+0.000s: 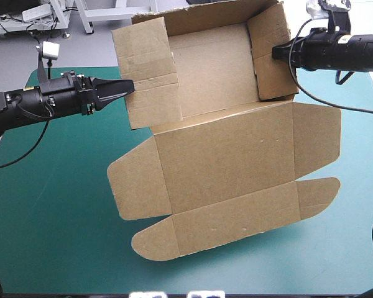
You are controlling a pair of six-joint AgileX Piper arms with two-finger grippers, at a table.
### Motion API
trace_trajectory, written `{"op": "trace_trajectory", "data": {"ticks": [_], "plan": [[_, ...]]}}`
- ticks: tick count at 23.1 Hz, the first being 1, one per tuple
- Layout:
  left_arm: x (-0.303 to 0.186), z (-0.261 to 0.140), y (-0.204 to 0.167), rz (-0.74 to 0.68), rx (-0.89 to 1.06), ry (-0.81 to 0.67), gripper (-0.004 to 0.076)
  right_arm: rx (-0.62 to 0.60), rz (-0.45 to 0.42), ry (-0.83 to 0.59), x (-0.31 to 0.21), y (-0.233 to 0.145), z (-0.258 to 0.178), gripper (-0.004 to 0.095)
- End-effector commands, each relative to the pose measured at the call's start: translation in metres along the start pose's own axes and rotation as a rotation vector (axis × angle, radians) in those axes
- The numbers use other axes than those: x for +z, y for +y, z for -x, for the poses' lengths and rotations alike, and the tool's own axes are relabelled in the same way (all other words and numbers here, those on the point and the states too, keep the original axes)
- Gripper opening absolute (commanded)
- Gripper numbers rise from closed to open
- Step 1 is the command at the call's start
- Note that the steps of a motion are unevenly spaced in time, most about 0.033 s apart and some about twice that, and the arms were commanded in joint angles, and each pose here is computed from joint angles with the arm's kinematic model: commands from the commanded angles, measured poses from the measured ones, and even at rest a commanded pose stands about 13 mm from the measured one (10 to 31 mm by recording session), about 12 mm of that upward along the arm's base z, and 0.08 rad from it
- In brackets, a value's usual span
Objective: Fold the box
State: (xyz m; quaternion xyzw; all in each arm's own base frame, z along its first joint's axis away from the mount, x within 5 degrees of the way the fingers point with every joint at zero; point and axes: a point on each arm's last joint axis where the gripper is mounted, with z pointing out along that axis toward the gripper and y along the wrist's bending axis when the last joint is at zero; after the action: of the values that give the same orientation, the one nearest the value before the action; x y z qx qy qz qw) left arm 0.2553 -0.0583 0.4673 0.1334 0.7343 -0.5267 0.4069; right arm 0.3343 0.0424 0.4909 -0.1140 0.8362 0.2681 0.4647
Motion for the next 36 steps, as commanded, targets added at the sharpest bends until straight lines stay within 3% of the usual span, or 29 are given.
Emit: {"op": "trace_trajectory", "data": {"ticks": [1,7,15,17,18,19,20,21,23,24,27,29,31,36], "plan": [[-0.005,0.005,-0.02,-0.027,0.043,-0.038,0.0398,-0.043,0.053,-0.095,-0.013,0.031,0.01,-0.0008],[-0.005,0.005,-0.008,0.102,0.084,-0.03,0.0398,-0.112,0.057,-0.063,0.004,0.069,0.002,-0.0008],[-0.01,0.004,0.013,0.341,0.077,-0.011,0.0398,-0.112,0.12,-0.057,0.004,0.098,-0.003,-0.0008],[-0.01,0.008,0.016,0.364,0.058,-0.053,0.0342,-0.112,0.145,-0.058,0.001,0.108,-0.005,-0.0007],[-0.009,0.009,0.018,0.354,0.023,-0.061,0.0232,-0.106,0.159,-0.058,-0.001,0.114,-0.006,-0.0004],[-0.007,0.009,0.019,0.341,0.012,-0.059,0.017,-0.1,0.165,-0.056,-0.002,0.116,-0.006,-0.0004],[-0.003,0.007,0.019,0.32,0.001,-0.047,-0.0014,-0.091,0.174,-0.049,-0.002,0.121,-0.008,-0.0004],[-0.001,0.007,0.018,0.314,0.012,-0.045,-0.0008,-0.088,0.17,-0.04,-0.001,0.122,-0.009,-0.0004],[0.007,0.008,0.009,0.305,0.058,-0.058,-0.0011,-0.095,0.127,-0.003,0.001,0.122,-0.013,-0.0004],[0.012,0.011,-0.002,0.318,0.129,-0.037,-0.0011,-0.108,0.046,0.04,0.002,0.116,-0.017,-0.0004],[0.024,0.012,-0.007,0.516,0.233,0.098,-0.0011,-0.104,-0.14,0.142,0.003,0.098,-0.026,-0.0005],[0.037,0.007,0.004,0.622,0.246,0.224,-0.0011,-0.1,-0.213,0.219,0.017,0.087,-0.032,-0.0005],[0.052,-0.002,0.029,0.706,0.234,0.373,-0.0011,-0.085,-0.239,0.309,0.04,0.078,-0.041,-0.0005],[0.077,-0.016,0.081,0.81,0.187,0.56,-0.0011,-0.022,-0.183,0.412,0.092,0.068,-0.057,-0.0005]]}}
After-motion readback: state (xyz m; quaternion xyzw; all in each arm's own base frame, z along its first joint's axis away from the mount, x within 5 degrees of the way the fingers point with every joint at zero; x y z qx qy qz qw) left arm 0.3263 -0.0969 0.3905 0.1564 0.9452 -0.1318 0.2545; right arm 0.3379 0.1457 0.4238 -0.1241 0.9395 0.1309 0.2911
